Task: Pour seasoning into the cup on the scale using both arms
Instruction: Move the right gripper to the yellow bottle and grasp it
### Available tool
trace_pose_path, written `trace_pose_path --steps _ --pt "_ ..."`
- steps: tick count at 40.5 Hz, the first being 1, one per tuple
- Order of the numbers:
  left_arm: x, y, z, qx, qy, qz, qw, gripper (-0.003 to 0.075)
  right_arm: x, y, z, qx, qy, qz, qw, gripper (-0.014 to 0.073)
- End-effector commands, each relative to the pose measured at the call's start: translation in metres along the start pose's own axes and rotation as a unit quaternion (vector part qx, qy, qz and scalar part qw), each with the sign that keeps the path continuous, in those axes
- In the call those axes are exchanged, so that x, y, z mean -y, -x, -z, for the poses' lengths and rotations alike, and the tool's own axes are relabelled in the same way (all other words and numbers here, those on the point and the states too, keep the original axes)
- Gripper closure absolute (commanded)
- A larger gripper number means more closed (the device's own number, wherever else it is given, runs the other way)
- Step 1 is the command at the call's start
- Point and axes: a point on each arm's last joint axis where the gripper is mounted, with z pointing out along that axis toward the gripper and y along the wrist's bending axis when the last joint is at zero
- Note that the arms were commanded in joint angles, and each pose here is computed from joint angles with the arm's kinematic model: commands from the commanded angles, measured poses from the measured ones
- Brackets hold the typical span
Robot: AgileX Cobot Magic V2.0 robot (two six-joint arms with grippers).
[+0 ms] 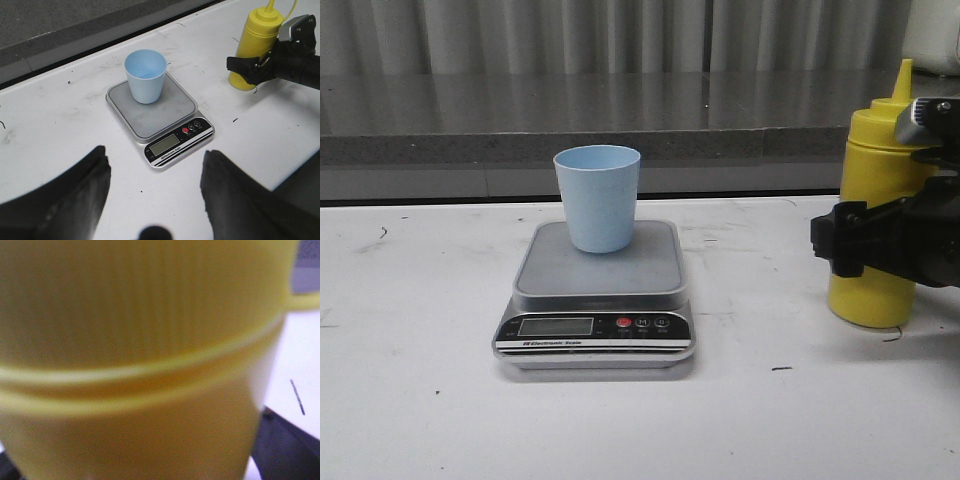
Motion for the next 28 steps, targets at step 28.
trace_pose_path --steps 28 --pt "0.001 0.012 0.006 0.049 -0.003 0.004 0.999 0.0321 -0.008 0.06 0.023 0.071 0.02 0.107 0.991 0.0238"
